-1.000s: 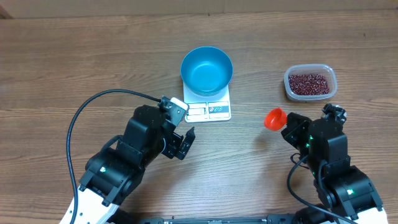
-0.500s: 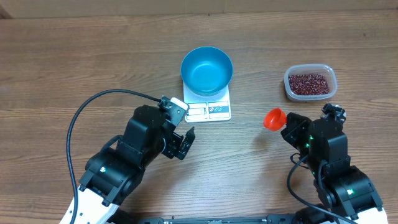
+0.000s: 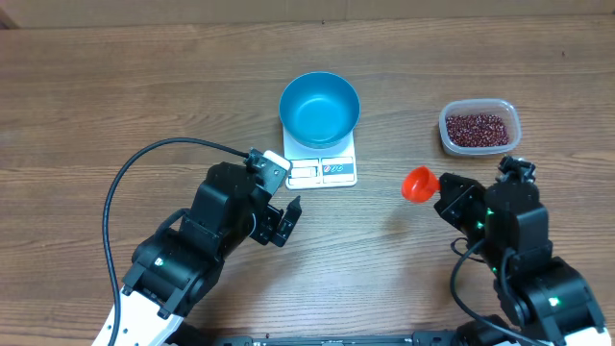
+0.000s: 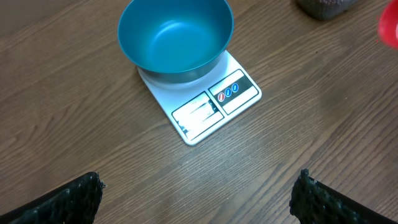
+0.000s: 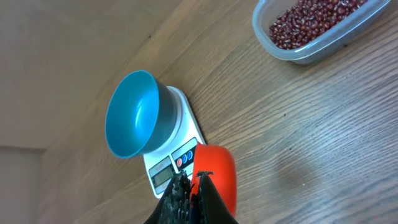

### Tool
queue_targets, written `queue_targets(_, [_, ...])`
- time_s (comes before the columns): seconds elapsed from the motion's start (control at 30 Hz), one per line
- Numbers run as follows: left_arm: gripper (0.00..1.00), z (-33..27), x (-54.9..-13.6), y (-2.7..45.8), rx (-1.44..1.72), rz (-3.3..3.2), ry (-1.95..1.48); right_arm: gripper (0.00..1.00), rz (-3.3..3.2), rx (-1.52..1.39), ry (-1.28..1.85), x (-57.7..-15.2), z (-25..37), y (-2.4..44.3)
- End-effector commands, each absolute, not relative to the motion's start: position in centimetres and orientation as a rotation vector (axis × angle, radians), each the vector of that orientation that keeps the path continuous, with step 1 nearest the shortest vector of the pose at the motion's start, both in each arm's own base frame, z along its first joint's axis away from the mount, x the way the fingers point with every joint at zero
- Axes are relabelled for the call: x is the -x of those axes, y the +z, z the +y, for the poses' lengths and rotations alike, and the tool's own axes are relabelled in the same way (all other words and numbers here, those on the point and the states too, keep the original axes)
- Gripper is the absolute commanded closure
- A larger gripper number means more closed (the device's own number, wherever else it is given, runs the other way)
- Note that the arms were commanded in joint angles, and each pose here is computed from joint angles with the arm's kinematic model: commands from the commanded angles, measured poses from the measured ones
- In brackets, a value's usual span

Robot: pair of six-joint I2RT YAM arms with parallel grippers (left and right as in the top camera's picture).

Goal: Scoop item into bowl and weigh 150g on scale
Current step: 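Carry the red scoop with the right gripper over the bean tub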

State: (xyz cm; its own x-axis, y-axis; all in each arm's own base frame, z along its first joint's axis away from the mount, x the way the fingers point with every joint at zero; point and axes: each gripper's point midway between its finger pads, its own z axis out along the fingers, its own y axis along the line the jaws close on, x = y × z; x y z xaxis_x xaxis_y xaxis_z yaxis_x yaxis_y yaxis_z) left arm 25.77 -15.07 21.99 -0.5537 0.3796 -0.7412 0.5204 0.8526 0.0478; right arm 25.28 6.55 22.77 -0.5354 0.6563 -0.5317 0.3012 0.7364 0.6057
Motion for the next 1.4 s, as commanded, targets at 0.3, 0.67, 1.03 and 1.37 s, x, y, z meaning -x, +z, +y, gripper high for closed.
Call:
queue_targets(0.3, [0.0, -14.8, -25.9, 21.8, -0.662, 2.219, -0.202, 0.96, 2.249, -0.535, 0.428, -25.9, 6.5, 28.1])
queue_targets(0.67, [0.0, -14.8, -25.9, 21.8, -0.662, 2.219, -0.201, 0.96, 2.356, -0.689, -0.051, -30.6, 1.9, 25.2])
queue_targets(1.03, [0.0, -14.8, -25.9, 21.8, -0.662, 2.219, -0.202, 0.96, 2.371, -0.747, -0.205, -35.6, -3.3, 21.7])
queue_targets(1.37, [0.0, -14.8, -25.9, 21.8, -0.662, 2.219, -0.201, 0.96, 2.294, -0.504, -0.271, -38.8, -4.9, 23.9])
